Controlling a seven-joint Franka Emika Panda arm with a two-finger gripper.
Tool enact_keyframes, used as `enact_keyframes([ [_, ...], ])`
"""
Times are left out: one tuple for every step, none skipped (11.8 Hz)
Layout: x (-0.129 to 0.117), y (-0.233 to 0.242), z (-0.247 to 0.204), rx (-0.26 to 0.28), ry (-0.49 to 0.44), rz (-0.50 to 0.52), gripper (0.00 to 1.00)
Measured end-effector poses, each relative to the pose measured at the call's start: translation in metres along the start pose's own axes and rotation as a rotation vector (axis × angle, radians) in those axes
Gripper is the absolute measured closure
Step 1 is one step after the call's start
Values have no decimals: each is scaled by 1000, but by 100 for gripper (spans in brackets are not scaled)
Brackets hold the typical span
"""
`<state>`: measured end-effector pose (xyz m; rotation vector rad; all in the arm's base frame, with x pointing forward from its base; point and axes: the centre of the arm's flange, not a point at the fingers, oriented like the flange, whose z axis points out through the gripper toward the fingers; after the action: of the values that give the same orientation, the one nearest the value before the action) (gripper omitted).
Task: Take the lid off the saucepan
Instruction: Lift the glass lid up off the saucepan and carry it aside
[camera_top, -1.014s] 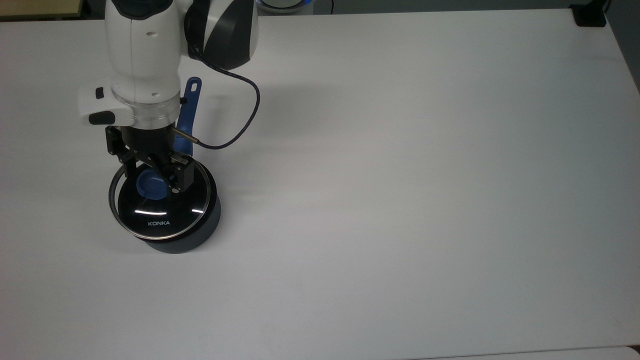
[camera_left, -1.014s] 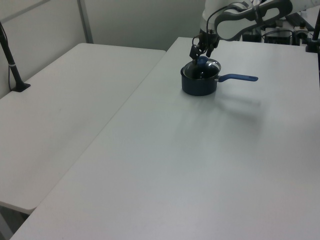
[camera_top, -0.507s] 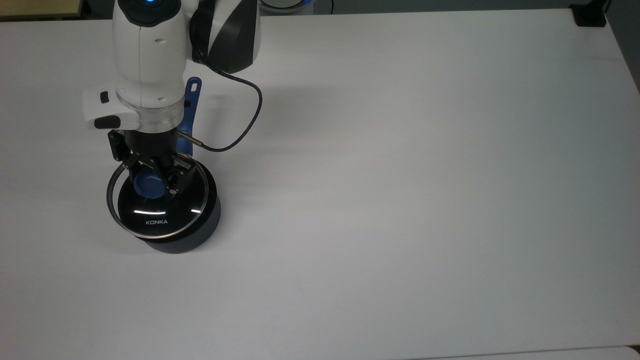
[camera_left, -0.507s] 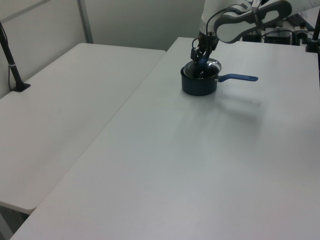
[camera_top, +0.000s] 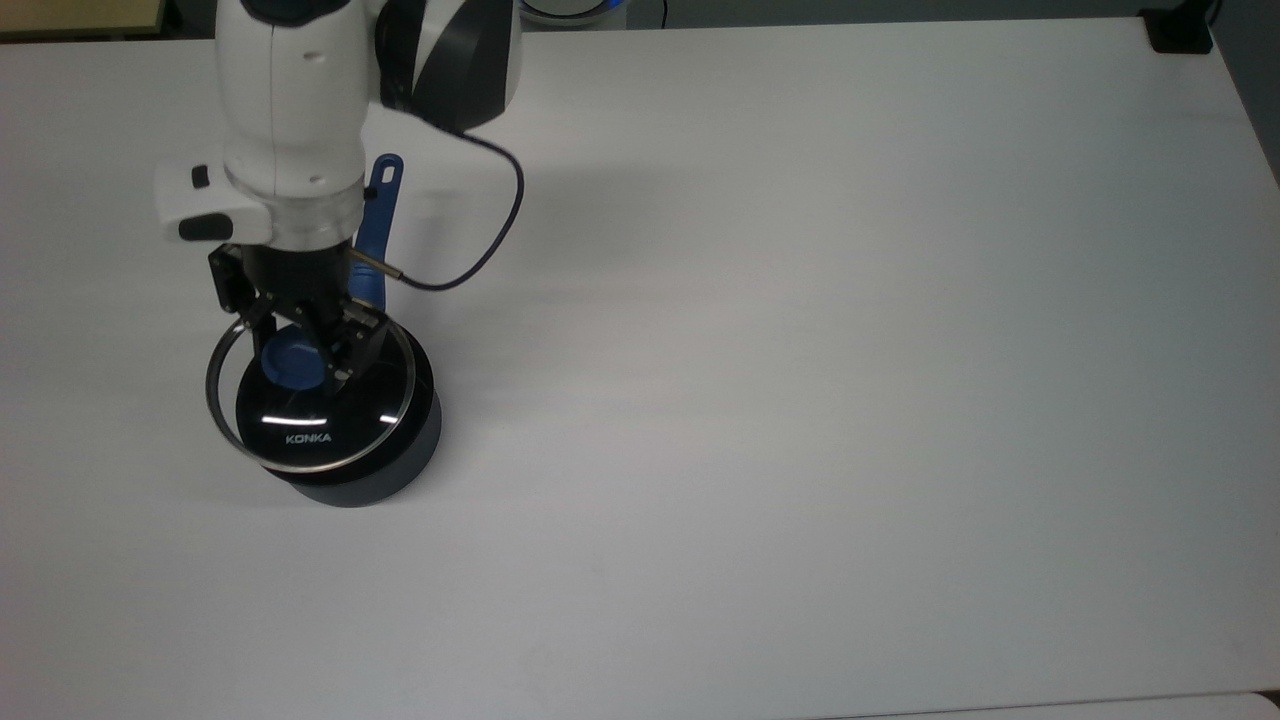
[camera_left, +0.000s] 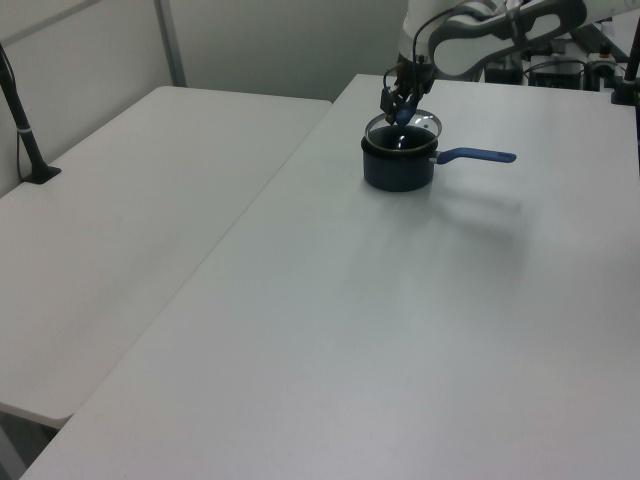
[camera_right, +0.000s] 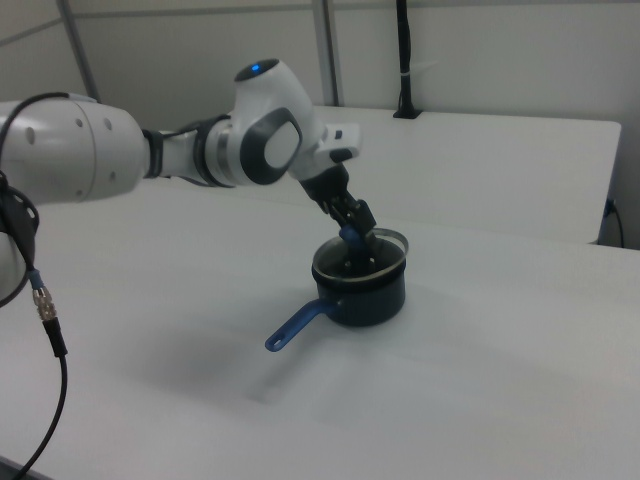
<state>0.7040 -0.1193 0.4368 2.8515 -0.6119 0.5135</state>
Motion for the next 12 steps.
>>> enact_keyframes([
  [-3, -6, -18, 4, -25, -7, 33],
  [-8, -13, -44, 14, -50, -26, 33],
  [-18, -19, -76, 34, -75, -63, 33],
  [-34, -23, -108, 64, -114, -108, 33],
  [-57, -26, -139, 102, -154, -164, 33],
  [-80, -29, -161, 134, -179, -208, 33],
  [-107, -36, -173, 152, -198, -248, 33],
  [-141, -46, -171, 151, -232, -294, 33],
  [-168, -55, -160, 145, -269, -342, 33],
  [-186, -63, -143, 179, -296, -398, 33],
  [-200, -69, -124, 230, -316, -459, 33],
  [-209, -71, -109, 264, -332, -509, 33],
])
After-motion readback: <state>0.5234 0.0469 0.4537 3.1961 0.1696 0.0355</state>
